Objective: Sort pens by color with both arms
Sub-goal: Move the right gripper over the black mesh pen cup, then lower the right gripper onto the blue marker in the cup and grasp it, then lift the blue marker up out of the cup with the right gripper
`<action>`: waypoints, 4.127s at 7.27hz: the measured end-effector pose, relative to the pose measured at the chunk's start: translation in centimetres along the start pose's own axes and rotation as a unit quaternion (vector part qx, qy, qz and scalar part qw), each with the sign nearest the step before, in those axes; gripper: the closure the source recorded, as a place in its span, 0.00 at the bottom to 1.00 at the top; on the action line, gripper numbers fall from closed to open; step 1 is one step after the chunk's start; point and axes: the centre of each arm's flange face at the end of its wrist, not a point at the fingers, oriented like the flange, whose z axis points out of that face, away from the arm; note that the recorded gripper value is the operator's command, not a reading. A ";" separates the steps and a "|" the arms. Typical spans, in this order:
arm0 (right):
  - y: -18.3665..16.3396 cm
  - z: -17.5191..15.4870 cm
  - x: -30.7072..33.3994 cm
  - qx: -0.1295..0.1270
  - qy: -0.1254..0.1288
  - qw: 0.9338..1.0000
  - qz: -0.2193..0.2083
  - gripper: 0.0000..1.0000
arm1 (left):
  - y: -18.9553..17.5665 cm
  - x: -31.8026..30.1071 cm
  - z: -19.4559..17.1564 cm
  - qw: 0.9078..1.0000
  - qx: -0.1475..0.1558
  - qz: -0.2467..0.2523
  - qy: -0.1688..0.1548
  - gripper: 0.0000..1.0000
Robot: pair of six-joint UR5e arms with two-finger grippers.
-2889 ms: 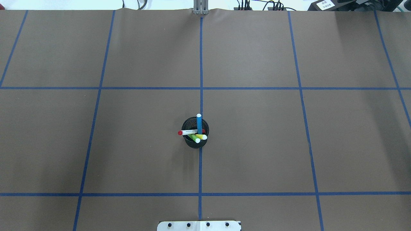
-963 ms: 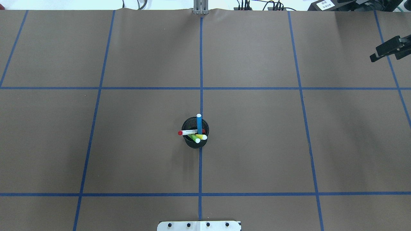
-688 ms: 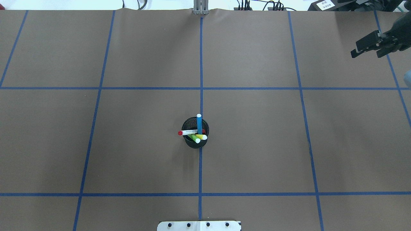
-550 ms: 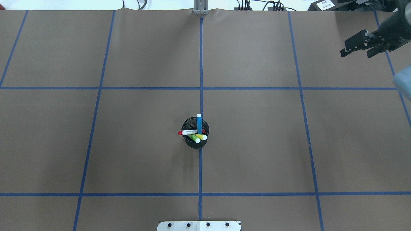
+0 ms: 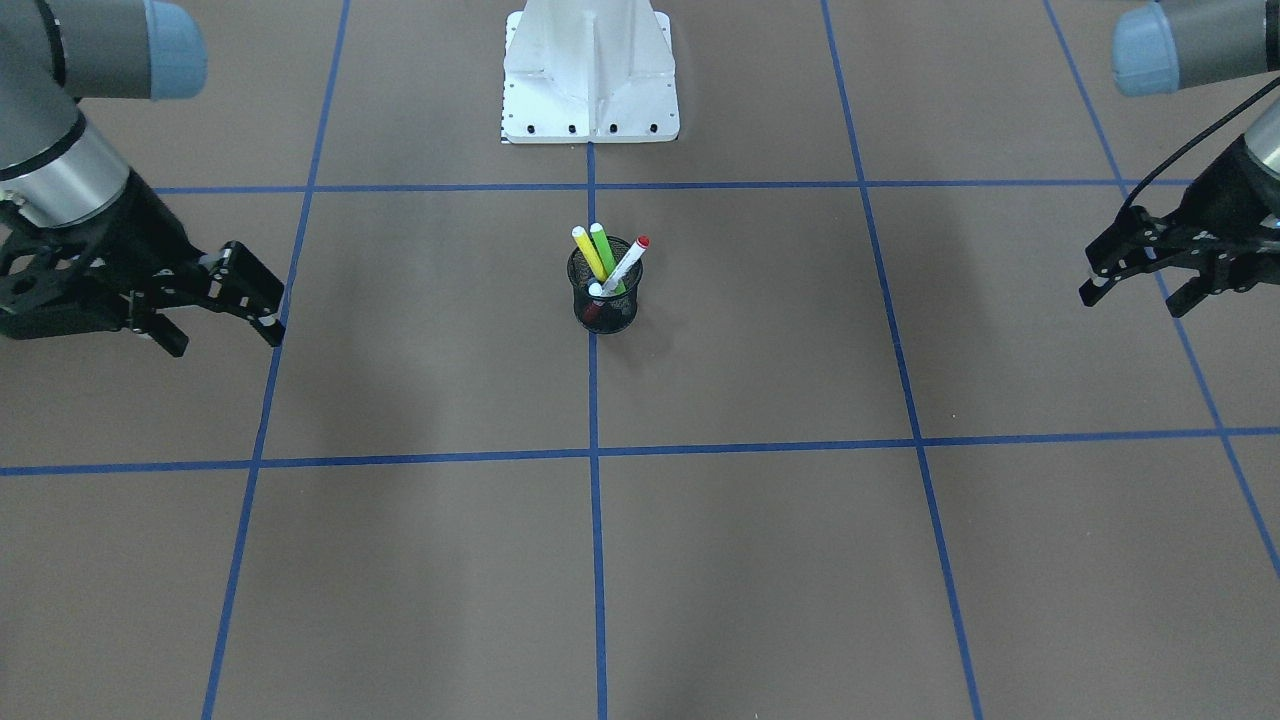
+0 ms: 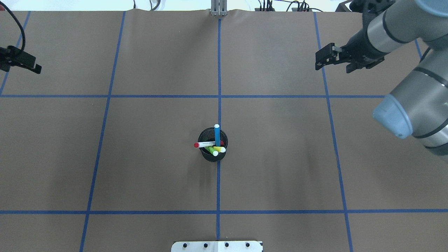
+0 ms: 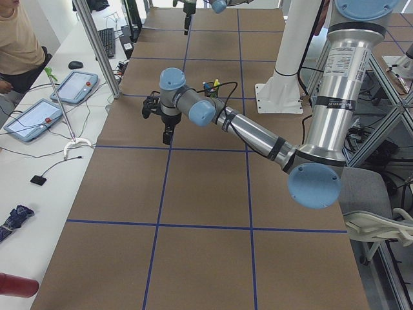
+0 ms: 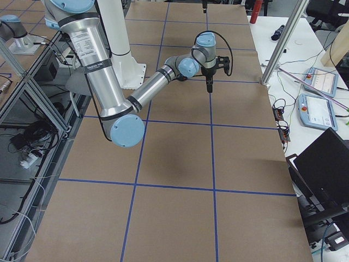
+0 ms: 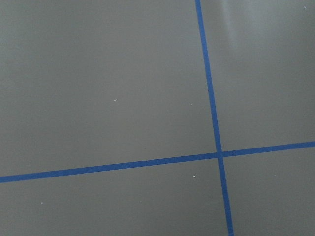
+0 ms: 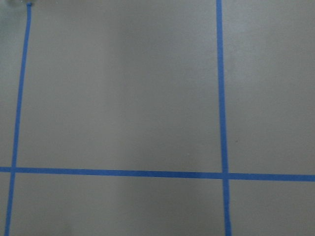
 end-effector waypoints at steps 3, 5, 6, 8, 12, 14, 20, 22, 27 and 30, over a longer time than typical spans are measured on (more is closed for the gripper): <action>5.8 3.6 -9.7 0.026 -0.001 1.000 0.017 0.01 | 0.4 2.6 2.0 1.000 -0.009 0.007 -0.003 0.00; 8.5 4.8 -15.3 0.006 0.033 0.999 0.029 0.01 | 0.6 3.8 2.6 1.000 -0.015 0.007 0.001 0.00; 9.1 4.8 -17.3 -0.013 0.053 0.998 0.034 0.01 | 0.6 4.0 2.7 1.000 -0.016 0.007 0.001 0.00; 10.0 6.0 -20.7 -0.039 0.067 0.996 0.042 0.01 | 0.6 4.2 2.7 1.000 -0.016 0.008 0.002 0.00; 13.4 7.9 -26.7 0.032 0.047 0.998 0.016 0.18 | 0.4 4.4 2.7 1.000 -0.015 0.010 0.003 0.00; 14.3 10.0 -27.7 0.063 0.040 0.997 0.010 0.30 | 0.4 4.4 2.7 1.000 -0.015 0.010 0.003 0.00; 16.9 12.7 -29.0 0.089 0.053 0.995 -0.016 0.47 | 0.5 4.5 2.8 1.000 -0.015 0.010 0.003 0.00; 16.9 12.8 -29.1 0.089 0.054 0.994 -0.018 0.48 | 0.4 4.4 2.8 1.000 -0.016 0.010 0.003 0.00; 16.8 13.8 -28.8 0.087 0.065 0.994 -0.023 0.91 | 0.4 4.3 2.9 1.000 -0.017 0.010 0.002 0.00; 16.8 13.7 -28.8 0.088 0.064 0.994 -0.025 1.00 | 0.4 4.3 2.9 1.000 -0.017 0.010 0.002 0.00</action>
